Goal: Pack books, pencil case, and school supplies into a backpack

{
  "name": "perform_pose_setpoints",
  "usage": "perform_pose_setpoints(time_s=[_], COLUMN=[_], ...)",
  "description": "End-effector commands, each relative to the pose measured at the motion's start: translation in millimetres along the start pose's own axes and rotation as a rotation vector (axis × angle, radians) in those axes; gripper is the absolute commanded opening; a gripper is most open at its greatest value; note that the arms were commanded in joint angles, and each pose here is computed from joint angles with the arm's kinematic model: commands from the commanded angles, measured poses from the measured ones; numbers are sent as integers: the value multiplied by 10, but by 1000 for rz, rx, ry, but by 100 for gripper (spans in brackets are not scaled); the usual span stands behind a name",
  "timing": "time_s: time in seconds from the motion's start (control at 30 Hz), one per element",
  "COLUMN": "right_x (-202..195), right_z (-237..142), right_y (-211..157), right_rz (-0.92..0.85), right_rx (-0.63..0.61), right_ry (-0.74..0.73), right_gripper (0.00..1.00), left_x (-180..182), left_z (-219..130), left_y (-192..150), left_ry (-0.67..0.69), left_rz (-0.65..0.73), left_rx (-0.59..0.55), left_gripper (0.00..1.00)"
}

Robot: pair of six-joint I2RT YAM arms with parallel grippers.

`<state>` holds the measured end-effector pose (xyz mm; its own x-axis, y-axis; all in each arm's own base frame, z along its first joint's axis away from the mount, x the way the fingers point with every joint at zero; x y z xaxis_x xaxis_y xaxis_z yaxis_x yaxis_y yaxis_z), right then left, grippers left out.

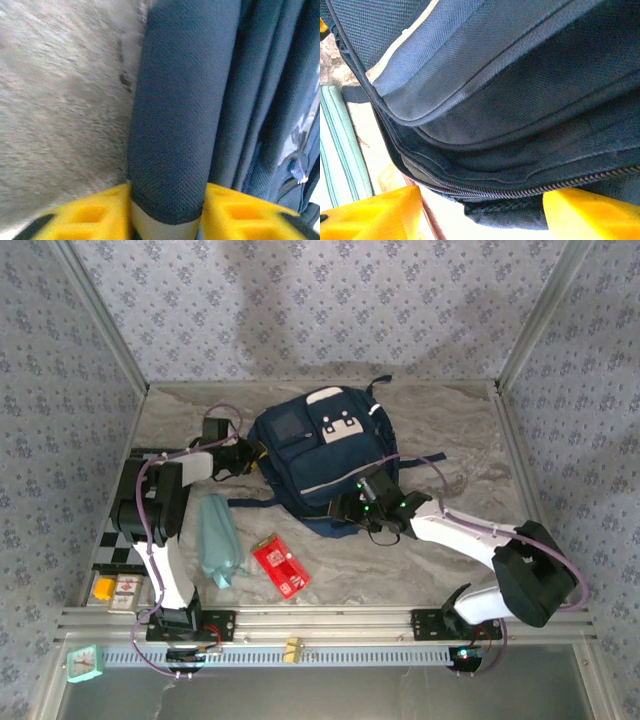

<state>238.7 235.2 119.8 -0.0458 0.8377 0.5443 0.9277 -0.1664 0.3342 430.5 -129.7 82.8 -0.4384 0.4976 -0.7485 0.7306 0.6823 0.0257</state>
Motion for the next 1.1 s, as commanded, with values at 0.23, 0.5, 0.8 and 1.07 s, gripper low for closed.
perform_pose_setpoints(time_s=[0.23, 0.5, 0.8, 1.07], right_x=[-544, -1195, -861, -159], right_z=[-43, -473, -1065, -866], right_y=[512, 1468, 1026, 319], right_rz=[32, 54, -94, -247], right_rx=[-118, -194, -172, -129], right_ry=[-119, -273, -456, -416], right_gripper=[67, 66, 70, 62], left_x=[-397, -698, -854, -896], left_z=[-67, -175, -219, -262], left_y=[-247, -995, -1395, -1529], left_ry=[-83, -121, -127, -135], left_rz=[61, 38, 6, -8], left_rx=[36, 91, 75, 80], left_gripper=[0, 0, 0, 0])
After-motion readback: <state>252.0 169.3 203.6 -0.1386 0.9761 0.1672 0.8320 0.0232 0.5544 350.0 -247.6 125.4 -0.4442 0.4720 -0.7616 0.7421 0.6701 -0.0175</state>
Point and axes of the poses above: each hand's point on the last joint's axis, 136 mm out from that joint toward the fingers, its own z axis out along the fingers, its own x axis along the line the jaws close on, y = z × x, the point moved 4 cm from there along -z, back along the fingers, and after that the axes turned 5 degrees about -z, right-handed, at the moved point
